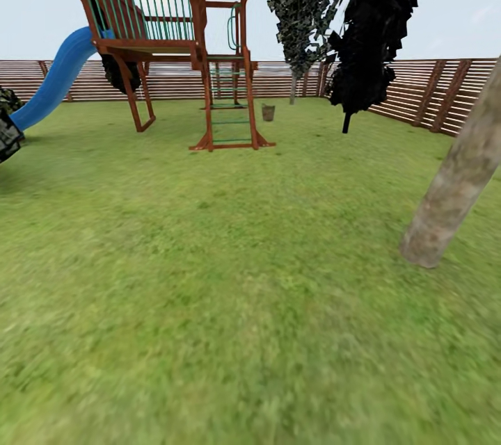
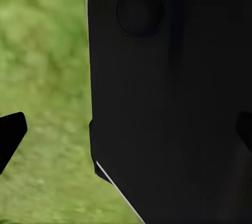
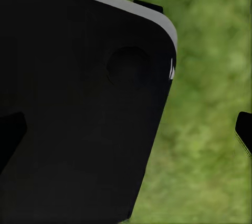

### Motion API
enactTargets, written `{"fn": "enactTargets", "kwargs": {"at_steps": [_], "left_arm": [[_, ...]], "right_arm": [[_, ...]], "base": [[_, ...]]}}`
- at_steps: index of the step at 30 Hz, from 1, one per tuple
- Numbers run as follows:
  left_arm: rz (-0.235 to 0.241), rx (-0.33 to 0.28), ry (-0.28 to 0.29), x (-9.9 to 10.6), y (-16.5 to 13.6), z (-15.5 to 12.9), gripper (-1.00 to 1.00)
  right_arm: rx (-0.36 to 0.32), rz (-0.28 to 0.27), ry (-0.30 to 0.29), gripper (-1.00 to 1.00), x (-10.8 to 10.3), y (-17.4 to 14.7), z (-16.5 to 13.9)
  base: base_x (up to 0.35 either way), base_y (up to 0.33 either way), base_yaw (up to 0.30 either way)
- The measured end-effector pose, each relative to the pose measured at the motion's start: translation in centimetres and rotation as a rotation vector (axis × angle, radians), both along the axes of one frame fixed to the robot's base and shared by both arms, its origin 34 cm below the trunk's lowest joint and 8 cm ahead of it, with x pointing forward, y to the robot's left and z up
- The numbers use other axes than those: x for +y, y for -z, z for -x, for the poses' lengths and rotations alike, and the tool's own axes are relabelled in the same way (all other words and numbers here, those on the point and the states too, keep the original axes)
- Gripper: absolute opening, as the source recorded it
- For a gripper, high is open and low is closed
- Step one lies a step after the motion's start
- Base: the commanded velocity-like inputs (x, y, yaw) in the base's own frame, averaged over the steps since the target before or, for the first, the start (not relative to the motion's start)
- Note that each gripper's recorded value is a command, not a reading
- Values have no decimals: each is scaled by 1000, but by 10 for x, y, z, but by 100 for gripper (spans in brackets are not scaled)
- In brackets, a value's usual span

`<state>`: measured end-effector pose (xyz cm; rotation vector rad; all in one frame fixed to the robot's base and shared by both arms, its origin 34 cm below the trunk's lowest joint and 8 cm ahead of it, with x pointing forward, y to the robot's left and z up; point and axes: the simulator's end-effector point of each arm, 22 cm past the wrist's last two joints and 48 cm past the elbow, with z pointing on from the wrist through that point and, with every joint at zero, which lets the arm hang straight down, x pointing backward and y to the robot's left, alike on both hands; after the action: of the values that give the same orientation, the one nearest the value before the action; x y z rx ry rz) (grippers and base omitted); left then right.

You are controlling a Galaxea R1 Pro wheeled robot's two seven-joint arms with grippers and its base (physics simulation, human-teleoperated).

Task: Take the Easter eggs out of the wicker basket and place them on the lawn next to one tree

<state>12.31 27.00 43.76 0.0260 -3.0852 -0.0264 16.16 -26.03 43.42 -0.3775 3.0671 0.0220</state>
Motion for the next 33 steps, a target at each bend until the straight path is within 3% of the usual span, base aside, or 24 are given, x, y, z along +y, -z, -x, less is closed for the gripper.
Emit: {"fn": "enactTargets", "kwargs": {"at_steps": [33], "left_arm": [[0, 0, 1, 0, 0, 0, 100]], "right_arm": [[5, -5, 9, 100, 2, 0, 1]], "base": [[342, 108, -228]]}}
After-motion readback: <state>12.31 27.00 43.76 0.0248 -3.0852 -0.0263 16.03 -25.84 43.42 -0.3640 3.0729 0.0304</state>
